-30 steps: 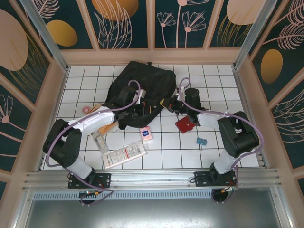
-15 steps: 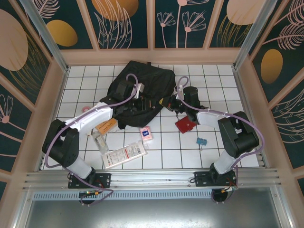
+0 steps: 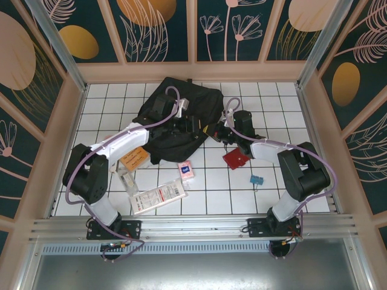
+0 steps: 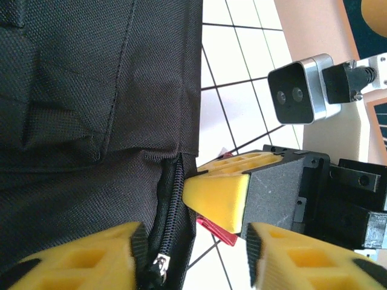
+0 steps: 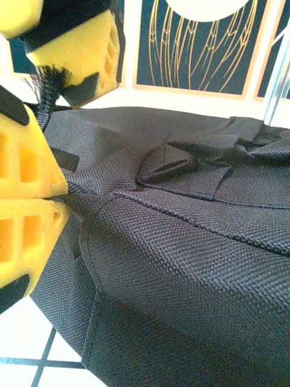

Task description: Pack books, pencil case, and school supplies into a backpack

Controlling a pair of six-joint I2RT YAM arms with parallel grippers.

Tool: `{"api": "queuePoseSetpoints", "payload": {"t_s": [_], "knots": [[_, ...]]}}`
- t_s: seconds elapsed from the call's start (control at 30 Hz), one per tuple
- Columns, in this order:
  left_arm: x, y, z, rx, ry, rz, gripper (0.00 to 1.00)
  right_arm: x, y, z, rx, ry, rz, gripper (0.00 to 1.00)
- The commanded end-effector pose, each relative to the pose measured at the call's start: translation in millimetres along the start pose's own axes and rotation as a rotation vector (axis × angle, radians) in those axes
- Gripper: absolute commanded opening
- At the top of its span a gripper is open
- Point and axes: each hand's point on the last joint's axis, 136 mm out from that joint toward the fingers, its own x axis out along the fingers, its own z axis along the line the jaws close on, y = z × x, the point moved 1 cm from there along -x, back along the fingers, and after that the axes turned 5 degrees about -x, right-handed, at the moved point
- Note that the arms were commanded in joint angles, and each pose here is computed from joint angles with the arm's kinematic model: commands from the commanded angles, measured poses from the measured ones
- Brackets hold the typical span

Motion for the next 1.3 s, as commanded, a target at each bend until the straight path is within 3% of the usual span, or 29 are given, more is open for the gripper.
{"api": "queuePoseSetpoints", "payload": {"t_s": [0.0,0.1,0.23,0.33,0.4,0.47,0.53,0.63,0.77,0.93,1.27], "knots": [[-6.6,-14.6,-14.5,0.02,0.04,-0.047,0.52,-6.4,-6.6,16.8,-0.06,-0.04,-0.036,0.0],[12.8,-19.6,-23.2,-0.033,0.113,-0.001,0.45,-3.9,-7.0,13.2,-0.046,-0.036,-0.036,0.0],[34.8,-28.6,-35.3,-0.08,0.176,0.015,0.23,-8.4,-10.9,13.0,-0.025,-0.041,-0.064,0.0],[49.0,-33.3,-48.8,-0.096,0.224,0.031,0.2,-10.5,-11.5,13.4,-0.025,-0.035,-0.073,0.0],[51.2,-36.9,-51.8,-0.095,0.215,0.027,0.22,-12.4,-12.3,11.9,-0.023,-0.025,-0.08,0.0],[43.2,-44.4,-42.9,-0.071,0.135,-0.021,0.37,-14.4,-13.8,11.9,-0.022,-0.023,-0.09,0.0],[28.8,-52.7,-29.6,-0.032,0.024,-0.08,0.45,-15.4,-13.7,11.1,-0.022,-0.023,-0.091,0.0],[3.1,-51.9,-0.8,-0.015,-0.148,-0.123,0.46,-15.9,-11.7,12.2,-0.025,-0.033,-0.085,0.0],[-18.1,-31.1,24.3,-0.007,-0.257,-0.101,0.47,-15.0,-9.3,13.3,-0.029,-0.048,-0.077,0.0],[-23.4,-0.3,34.1,-0.029,-0.238,-0.045,0.5,-13.5,-7.7,12.7,-0.025,-0.058,-0.071,0.0],[1.3,27.3,19.7,-0.059,-0.102,0.093,0.41,-12.5,-5.3,14.1,-0.026,-0.062,-0.063,0.0]]}}
